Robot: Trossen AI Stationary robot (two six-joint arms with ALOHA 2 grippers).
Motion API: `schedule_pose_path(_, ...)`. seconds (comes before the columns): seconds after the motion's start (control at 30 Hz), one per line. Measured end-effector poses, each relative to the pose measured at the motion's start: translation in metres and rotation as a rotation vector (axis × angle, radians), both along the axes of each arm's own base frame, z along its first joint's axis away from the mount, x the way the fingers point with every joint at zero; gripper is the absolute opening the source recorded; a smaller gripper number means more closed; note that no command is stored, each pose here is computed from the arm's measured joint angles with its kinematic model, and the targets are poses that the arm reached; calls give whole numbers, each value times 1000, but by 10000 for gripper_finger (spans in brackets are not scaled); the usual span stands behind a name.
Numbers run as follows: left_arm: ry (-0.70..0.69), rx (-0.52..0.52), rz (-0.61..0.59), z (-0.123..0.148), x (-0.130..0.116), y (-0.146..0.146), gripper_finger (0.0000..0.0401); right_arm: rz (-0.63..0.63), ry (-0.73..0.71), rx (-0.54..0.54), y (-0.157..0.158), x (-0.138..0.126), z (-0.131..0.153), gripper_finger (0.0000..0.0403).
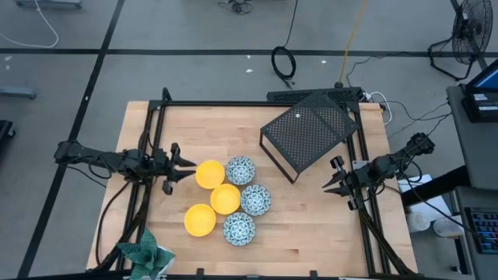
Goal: Pick & Place Mini bowls
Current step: Put the top yellow bowl on the shelf
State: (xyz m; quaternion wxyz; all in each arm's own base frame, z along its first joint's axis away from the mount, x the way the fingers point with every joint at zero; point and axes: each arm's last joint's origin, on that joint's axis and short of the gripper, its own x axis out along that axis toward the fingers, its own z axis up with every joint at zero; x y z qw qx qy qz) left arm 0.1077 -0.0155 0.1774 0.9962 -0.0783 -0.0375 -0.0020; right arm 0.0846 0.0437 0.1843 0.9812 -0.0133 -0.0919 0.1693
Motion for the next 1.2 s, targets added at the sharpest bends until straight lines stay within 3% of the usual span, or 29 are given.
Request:
schedule_pose_path(0.1,42,-128,94,-4,1,3,122,0,0,0,0,0,0,43)
schedule_pose_path(0.2,202,-265,201,-12,1,7,123,0,0,0,0,0,0,43)
schedule_pose_path(0.37,554,-352,295,-9,0,12,129,0,0,0,0,0,0,43)
schedule_pose_path(0.47,702,-394,298,8,6,14,157,0,0,0,0,0,0,43)
schedule_pose_path(0.57,880,-416,338,12,14,15,206,0,2,-1,0,0,0,43)
schedule_pose_path(0.67,972,-444,386,6,26,17,255,0,0,0,0,0,0,43)
schedule_pose_path(0.8,1114,-454,470,-13,37,19,287,0,0,0,0,0,0,43)
schedule_pose_path(1.0,1200,-431,506,-32,53,24,278,0,0,0,0,0,0,43)
schedule_pose_path(1.2,1273,-399,398,-36,53,25,249,0,0,0,0,0,0,43)
